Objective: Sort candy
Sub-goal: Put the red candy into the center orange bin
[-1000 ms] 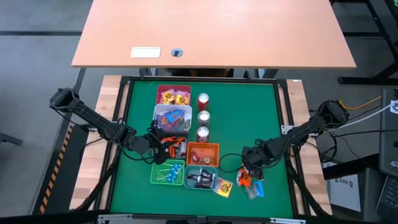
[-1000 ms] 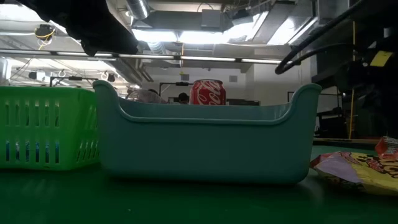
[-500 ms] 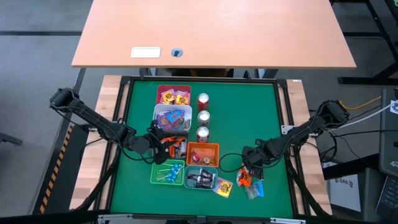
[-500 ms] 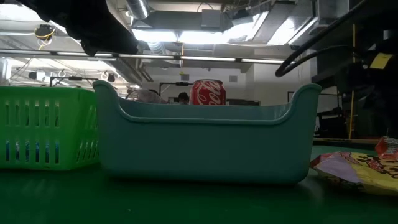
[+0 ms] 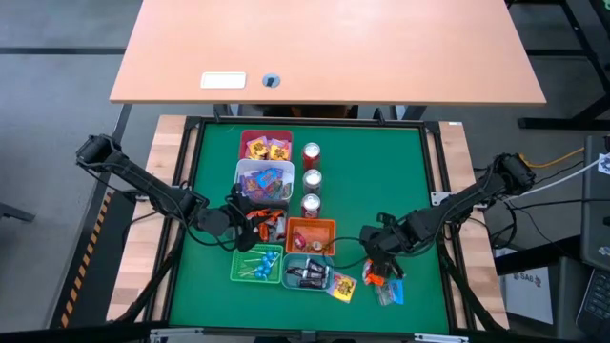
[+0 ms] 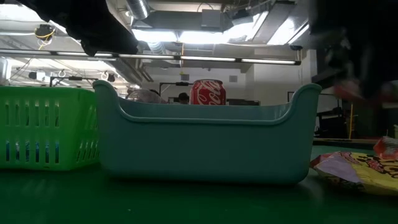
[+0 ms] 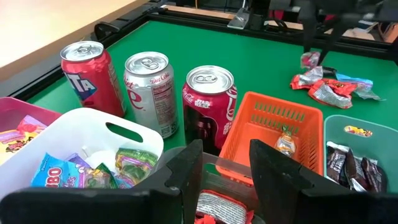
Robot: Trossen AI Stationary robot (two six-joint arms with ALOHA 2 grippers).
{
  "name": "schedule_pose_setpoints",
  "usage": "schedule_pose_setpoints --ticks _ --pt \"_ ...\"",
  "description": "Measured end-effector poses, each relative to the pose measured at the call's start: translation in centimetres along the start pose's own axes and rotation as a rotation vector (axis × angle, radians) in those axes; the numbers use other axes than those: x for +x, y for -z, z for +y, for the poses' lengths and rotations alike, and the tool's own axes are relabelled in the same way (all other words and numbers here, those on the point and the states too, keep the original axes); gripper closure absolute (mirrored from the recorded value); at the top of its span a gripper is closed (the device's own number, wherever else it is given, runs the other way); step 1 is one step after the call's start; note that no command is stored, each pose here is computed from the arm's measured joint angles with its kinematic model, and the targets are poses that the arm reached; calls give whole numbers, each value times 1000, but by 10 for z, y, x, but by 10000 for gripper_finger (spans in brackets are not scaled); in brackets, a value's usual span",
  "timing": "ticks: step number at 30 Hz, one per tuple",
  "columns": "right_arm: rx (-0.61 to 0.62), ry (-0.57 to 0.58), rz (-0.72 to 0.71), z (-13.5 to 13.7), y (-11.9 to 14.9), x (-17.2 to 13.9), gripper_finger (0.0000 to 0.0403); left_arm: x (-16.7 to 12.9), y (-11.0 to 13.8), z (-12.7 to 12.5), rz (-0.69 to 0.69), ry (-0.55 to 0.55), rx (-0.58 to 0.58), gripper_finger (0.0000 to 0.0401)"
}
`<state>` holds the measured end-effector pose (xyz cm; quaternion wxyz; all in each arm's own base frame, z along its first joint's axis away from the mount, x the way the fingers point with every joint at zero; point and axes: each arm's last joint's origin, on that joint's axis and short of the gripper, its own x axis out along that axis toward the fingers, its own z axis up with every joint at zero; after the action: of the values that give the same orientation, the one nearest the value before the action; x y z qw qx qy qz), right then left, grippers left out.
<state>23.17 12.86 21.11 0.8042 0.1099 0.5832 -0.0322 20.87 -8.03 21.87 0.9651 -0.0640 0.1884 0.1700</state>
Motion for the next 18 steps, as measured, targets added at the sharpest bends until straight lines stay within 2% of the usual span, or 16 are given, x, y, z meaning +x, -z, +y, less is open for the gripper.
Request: schedule_pose_setpoints --ticks 13,18 --pt "-138 14 -480 21 -39 -19 323 0 0 0 0 0 0 280" --pt "-152 45 -571 23 -45 -22 323 0 0 0 0 0 0 280"
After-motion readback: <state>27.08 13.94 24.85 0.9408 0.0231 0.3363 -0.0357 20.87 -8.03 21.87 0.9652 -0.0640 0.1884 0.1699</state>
